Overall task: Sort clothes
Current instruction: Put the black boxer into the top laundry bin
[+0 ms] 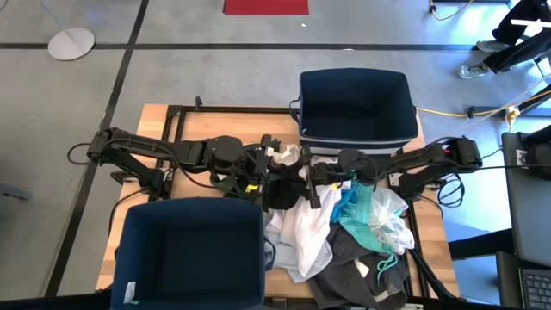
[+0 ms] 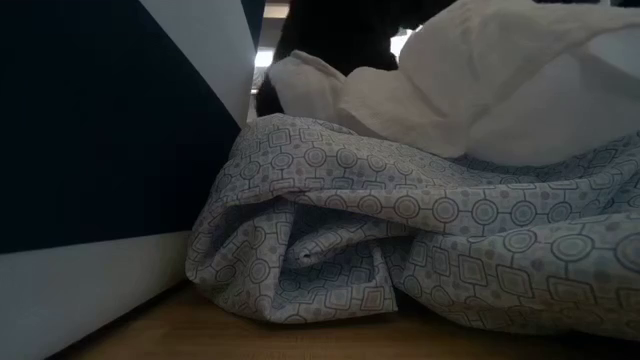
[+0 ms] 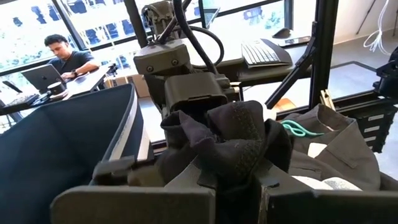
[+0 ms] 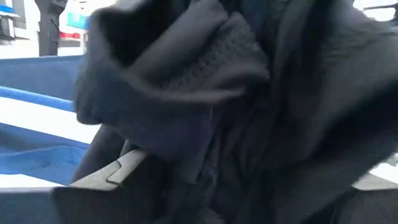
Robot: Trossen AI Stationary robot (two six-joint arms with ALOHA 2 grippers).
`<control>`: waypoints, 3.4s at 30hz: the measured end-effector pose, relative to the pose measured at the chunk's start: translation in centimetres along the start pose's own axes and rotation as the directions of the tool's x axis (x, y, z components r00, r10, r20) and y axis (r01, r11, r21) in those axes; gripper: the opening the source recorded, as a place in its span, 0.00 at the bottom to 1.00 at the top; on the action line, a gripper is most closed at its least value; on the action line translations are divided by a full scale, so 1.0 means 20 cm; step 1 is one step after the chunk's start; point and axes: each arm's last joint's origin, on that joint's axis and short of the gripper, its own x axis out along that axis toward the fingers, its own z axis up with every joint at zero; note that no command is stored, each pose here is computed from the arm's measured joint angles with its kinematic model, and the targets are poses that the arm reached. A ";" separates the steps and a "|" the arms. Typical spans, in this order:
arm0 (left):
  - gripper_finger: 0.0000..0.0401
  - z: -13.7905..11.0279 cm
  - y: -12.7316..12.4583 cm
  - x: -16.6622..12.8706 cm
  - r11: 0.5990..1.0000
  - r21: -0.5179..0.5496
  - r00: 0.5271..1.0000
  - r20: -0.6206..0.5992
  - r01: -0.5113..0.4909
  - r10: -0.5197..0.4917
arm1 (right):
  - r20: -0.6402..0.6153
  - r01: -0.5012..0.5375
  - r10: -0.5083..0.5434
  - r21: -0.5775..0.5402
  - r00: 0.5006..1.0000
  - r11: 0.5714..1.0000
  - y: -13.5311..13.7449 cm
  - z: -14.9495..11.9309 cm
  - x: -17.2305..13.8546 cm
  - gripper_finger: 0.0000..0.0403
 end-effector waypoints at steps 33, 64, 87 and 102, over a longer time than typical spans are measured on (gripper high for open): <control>0.05 -0.02 0.00 0.01 1.000 0.001 0.999 -0.032 0.001 -0.001 | 0.142 -0.129 0.121 0.051 0.983 0.990 0.00 0.08 0.04 0.21; 0.42 0.05 0.07 -0.63 0.995 -0.014 0.995 -0.003 -0.100 0.100 | 0.032 0.260 -0.258 -0.094 0.965 0.961 -0.16 0.74 -0.08 0.06; 0.41 -0.44 -0.05 -0.58 0.991 -0.074 0.990 0.084 -0.108 0.114 | -0.305 0.812 -0.895 -0.396 0.325 0.429 -0.53 1.12 -0.48 0.07; 0.41 -0.45 -0.07 -0.59 0.993 -0.064 0.992 0.075 -0.095 0.100 | -0.630 0.919 -0.766 -0.215 0.127 0.330 -0.75 0.86 -0.63 0.14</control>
